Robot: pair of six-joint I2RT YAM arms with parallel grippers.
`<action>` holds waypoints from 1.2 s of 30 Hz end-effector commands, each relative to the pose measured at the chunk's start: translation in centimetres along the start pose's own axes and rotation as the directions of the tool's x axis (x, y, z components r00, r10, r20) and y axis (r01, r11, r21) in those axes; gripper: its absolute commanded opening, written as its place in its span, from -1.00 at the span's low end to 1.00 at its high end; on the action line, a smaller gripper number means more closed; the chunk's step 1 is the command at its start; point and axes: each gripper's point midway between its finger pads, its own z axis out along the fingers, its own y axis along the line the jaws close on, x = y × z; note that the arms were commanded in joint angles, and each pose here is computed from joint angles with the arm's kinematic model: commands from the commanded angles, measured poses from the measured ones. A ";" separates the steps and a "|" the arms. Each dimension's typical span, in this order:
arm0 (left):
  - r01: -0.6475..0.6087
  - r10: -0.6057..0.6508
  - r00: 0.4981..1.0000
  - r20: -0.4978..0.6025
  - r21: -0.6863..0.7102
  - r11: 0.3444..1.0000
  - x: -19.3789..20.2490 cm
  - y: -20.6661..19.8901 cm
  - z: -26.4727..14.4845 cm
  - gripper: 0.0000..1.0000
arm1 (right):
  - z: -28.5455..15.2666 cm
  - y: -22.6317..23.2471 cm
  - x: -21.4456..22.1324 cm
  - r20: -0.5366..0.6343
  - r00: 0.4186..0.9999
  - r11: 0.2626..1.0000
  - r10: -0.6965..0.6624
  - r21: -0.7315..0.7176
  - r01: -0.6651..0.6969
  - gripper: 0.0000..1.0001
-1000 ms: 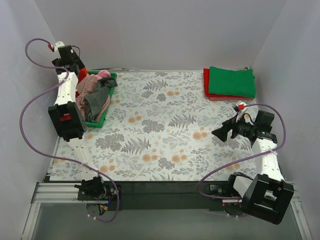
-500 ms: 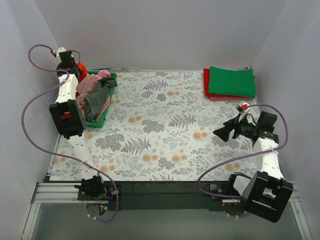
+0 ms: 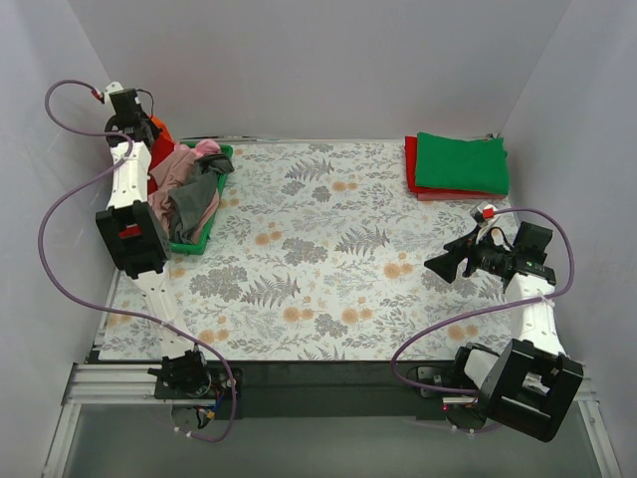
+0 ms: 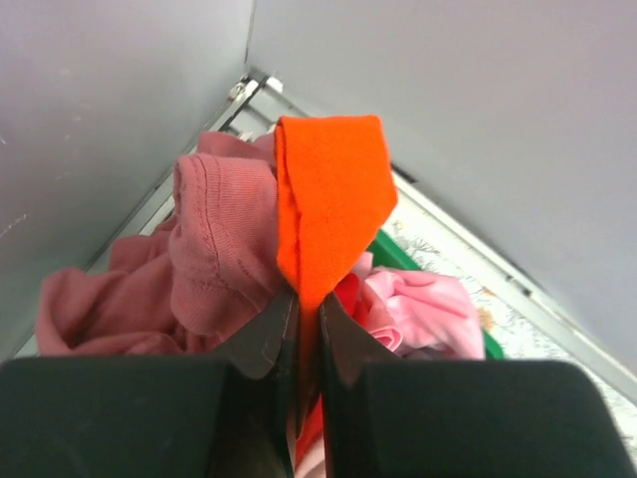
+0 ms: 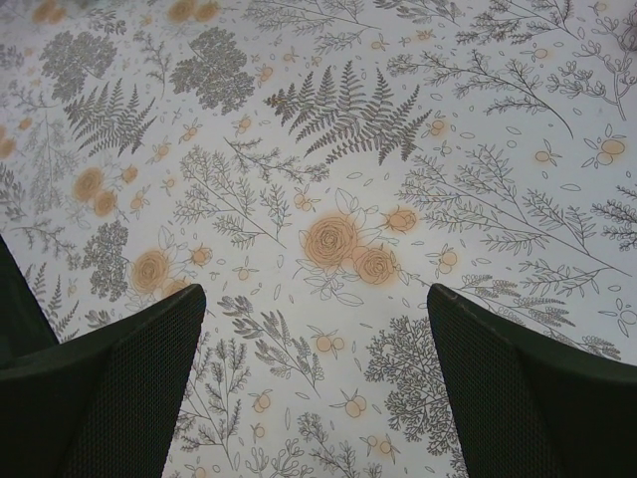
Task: Fold and stack the t-shirts
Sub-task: Grab the tshirt from the pile
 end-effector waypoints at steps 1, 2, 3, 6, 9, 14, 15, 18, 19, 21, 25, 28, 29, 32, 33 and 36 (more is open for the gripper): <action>0.093 -0.137 0.952 0.273 0.169 0.981 -12.7 -4.0 -8.8 -1.00 | -0.3 0.3 -1.6 0.028 0.999 0.999 -0.026 -0.023 0.027 0.97; 0.100 -0.149 0.947 0.284 0.181 0.978 -13.3 -4.2 -9.3 -1.00 | -0.2 0.2 -1.5 0.025 0.999 0.999 -0.021 -0.024 0.021 0.97; 0.101 -0.158 0.943 0.294 0.198 0.975 -13.8 -4.6 -9.8 -1.00 | -0.2 0.2 -1.5 0.026 0.999 0.999 -0.022 -0.024 0.023 0.97; 0.112 -0.182 0.936 0.302 0.234 0.966 -14.8 -5.2 -11.1 -1.00 | -0.2 0.2 -1.5 0.025 1.000 0.999 -0.018 -0.026 0.018 0.97; 0.108 -0.186 0.933 0.307 0.254 0.961 -15.3 -5.5 -12.1 -1.00 | -0.2 0.2 -1.5 0.025 1.000 0.999 -0.016 -0.028 0.017 0.97; 0.093 -0.190 0.932 0.307 0.303 0.948 -16.0 -6.3 -14.0 -1.00 | -0.2 0.2 -1.5 0.025 1.000 0.999 -0.012 -0.030 0.012 0.97; 0.091 -0.186 0.937 0.295 0.309 0.947 -15.5 -6.3 -14.3 -1.00 | -0.2 0.2 -1.5 0.027 1.000 0.999 -0.014 -0.029 0.015 0.97; 0.082 -0.174 0.951 0.254 0.336 0.938 -14.1 -6.4 -15.6 -1.00 | -0.2 0.3 -1.6 0.026 1.000 0.999 -0.015 -0.029 0.015 0.97; 0.087 -0.156 0.967 0.202 0.311 0.946 -11.5 -5.5 -14.8 -1.00 | -0.2 0.3 -1.6 0.026 1.000 0.999 -0.015 -0.029 0.015 0.97; 0.076 -0.161 0.964 0.210 0.363 0.929 -10.9 -5.5 -17.7 -1.00 | -0.2 0.3 -1.6 0.026 1.000 0.999 -0.013 -0.031 0.014 0.97; 0.083 -0.136 0.983 0.126 0.355 0.931 -3.8 -3.0 -18.9 -1.00 | -0.3 0.4 -1.7 0.030 0.999 0.999 -0.014 -0.034 0.015 0.97; 0.093 -0.081 0.996 -0.048 0.392 0.915 3.7 -2.2 -18.9 -0.92 | -0.4 0.5 -1.8 0.034 0.999 0.999 -0.013 -0.036 0.014 0.97; 0.108 -0.065 0.990 -0.123 0.382 0.918 6.8 -1.4 -18.6 -0.90 | -0.4 0.5 -1.8 0.035 0.999 0.999 -0.014 -0.037 0.015 0.97; 0.124 0.002 0.951 -0.309 0.388 0.913 13.6 -0.3 -18.6 -0.57 | -0.4 0.6 -1.9 0.038 0.999 0.999 -0.018 -0.039 0.020 0.97; 0.124 0.011 0.944 -0.330 0.385 0.914 14.3 -0.1 -18.6 -0.50 | -0.4 0.6 -1.9 0.038 0.999 0.999 -0.020 -0.039 0.021 0.97; 0.101 0.028 0.947 -0.321 0.379 0.920 13.9 0.1 -18.9 -0.17 | -0.5 0.6 -1.9 0.039 0.999 0.999 -0.018 -0.039 0.020 0.97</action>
